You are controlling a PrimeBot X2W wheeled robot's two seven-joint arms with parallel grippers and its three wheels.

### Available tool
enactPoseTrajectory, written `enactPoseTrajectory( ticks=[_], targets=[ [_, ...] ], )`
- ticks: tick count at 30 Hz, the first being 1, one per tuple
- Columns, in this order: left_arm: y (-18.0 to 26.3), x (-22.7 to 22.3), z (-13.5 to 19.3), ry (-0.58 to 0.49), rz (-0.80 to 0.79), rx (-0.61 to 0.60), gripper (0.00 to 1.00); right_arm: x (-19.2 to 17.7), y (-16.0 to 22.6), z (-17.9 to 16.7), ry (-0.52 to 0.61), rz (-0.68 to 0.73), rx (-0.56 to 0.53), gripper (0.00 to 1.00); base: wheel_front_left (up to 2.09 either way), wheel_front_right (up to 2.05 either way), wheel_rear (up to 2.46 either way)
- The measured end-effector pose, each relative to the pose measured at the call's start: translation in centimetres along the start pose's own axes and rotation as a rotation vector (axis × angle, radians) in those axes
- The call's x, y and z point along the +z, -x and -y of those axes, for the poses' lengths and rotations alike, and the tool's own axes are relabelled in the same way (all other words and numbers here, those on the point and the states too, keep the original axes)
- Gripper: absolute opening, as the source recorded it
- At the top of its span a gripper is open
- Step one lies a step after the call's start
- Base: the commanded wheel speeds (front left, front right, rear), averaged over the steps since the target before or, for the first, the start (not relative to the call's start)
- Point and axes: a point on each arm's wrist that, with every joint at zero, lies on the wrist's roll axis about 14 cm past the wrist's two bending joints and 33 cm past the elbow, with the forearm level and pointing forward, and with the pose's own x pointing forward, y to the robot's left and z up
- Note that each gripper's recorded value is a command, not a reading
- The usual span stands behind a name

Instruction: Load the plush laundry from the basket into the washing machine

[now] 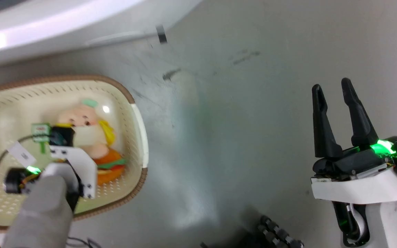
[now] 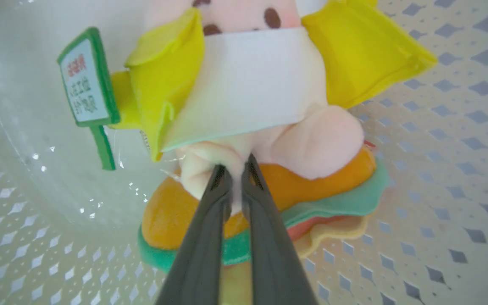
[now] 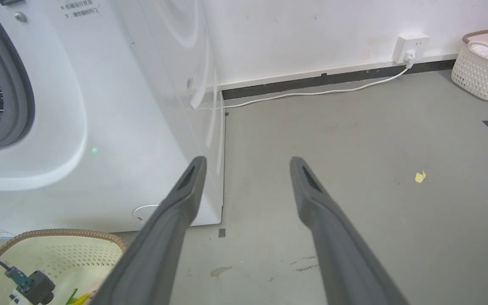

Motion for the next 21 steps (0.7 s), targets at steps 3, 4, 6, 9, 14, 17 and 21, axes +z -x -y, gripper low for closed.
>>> enactPoseTrajectory(
  ticks=[3,4,6,9,14,17,21],
  targets=[
    [1.8,0.3,0.6,0.016,0.034,0.001,0.0,1.3,0.4,-0.5,0.014,0.029,0.019,1.0,0.0,0.0,0.0],
    [3.3,0.4,0.9,0.031,0.069,0.008,0.0,2.1,0.9,-0.9,0.017,0.048,0.028,1.0,0.0,0.0,0.0],
    [4.9,0.3,1.2,0.042,0.103,0.013,0.0,2.9,1.6,-1.1,0.016,0.062,0.034,1.0,0.0,0.0,0.0],
    [7.4,0.6,1.7,0.066,0.173,0.013,0.0,4.2,2.9,-1.5,0.022,0.089,0.045,1.0,0.0,0.0,0.0],
    [11.9,2.8,2.2,0.104,0.348,0.02,0.0,6.2,5.1,-2.0,0.028,0.14,0.061,1.0,0.0,0.0,0.0],
    [15.4,4.1,2.5,0.13,0.465,0.028,0.0,7.1,7.1,-2.4,0.028,0.164,0.073,1.0,0.0,0.0,0.0],
    [19.3,6.4,2.3,0.131,0.611,0.037,0.0,8.2,8.4,-3.3,0.02,0.2,0.105,1.0,0.0,0.0,0.0]
  ],
)
